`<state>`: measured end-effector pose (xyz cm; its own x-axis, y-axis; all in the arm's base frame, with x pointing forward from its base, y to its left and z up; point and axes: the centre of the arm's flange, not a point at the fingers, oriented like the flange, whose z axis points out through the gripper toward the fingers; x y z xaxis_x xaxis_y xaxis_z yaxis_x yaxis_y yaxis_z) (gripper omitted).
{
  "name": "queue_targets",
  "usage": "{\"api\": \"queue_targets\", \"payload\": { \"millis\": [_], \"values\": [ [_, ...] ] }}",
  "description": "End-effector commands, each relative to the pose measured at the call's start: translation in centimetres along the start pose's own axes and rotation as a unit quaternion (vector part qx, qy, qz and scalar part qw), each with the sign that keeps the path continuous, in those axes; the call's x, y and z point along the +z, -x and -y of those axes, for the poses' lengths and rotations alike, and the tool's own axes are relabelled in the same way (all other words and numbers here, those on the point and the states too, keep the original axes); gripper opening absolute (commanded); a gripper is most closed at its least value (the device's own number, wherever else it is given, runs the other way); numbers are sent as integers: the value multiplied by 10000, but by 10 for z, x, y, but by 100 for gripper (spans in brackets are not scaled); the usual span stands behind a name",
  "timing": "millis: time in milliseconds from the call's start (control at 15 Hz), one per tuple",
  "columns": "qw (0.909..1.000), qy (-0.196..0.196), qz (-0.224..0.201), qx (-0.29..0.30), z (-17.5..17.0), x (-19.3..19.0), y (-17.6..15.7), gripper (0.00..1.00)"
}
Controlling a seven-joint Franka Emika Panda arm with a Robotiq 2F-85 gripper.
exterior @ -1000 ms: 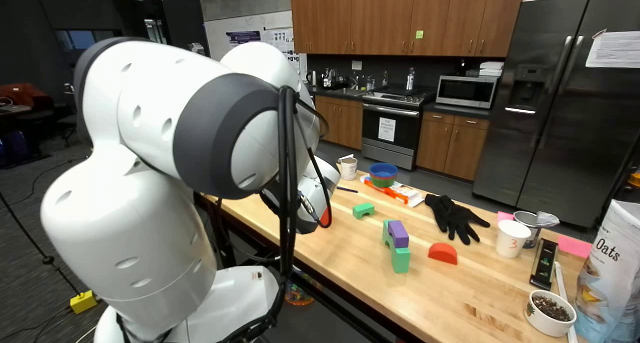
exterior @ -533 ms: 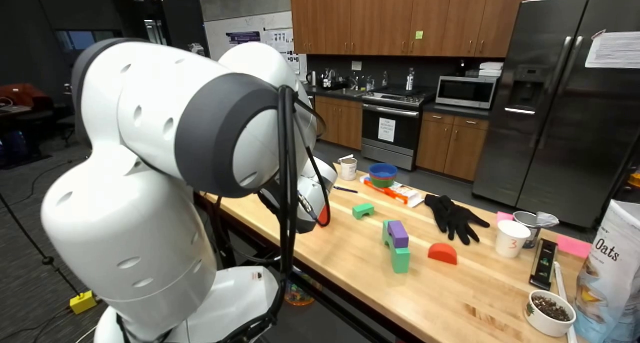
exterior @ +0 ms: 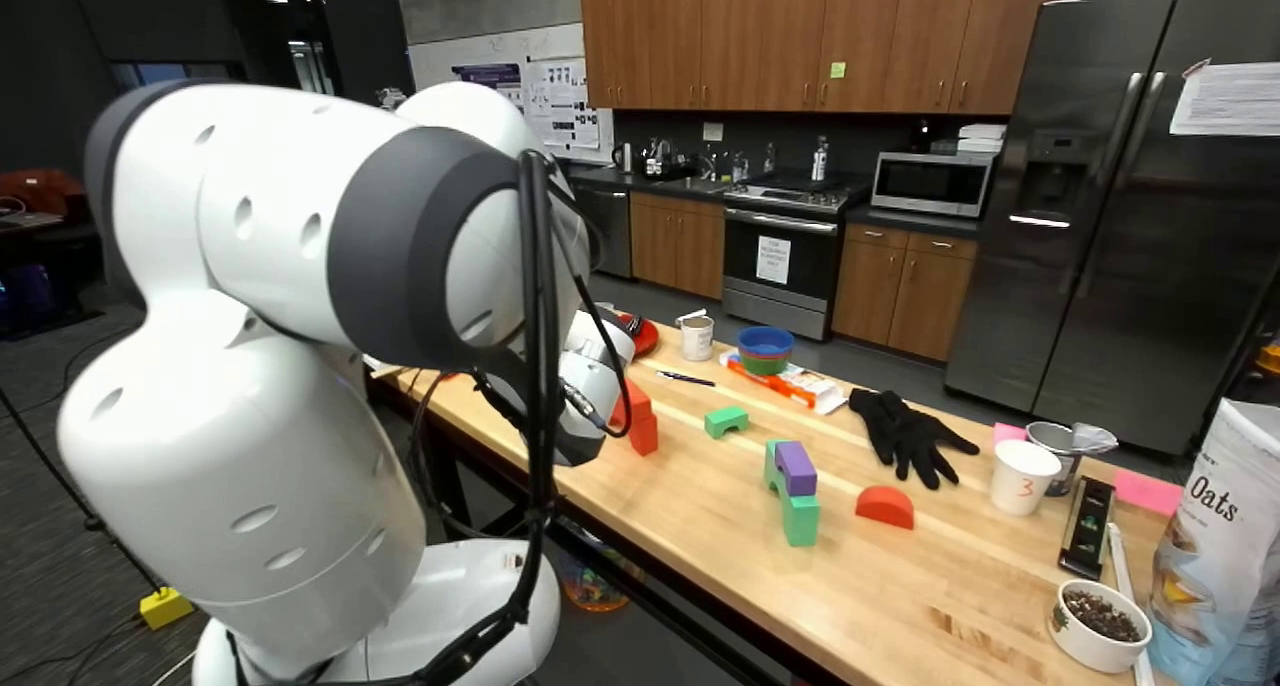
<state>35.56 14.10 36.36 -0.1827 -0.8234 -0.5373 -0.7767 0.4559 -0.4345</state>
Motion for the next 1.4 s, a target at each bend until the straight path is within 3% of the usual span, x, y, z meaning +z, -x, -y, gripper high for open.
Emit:
{"api": "queue_targets", "payload": {
  "millis": [0,533,1000,1067,1333],
  "values": [
    [9996,-92,-214,-164,-3,-31,17,100],
    [9980,-309,-397,-394,-17,-34,26,100],
    [9959,-653,-10,-630,-27,-56,51,100],
    [9968,-421,-128,-668,-31,-17,33,100],
    [9959,-595,23,-674,-30,-31,44,100]
  ]
}}
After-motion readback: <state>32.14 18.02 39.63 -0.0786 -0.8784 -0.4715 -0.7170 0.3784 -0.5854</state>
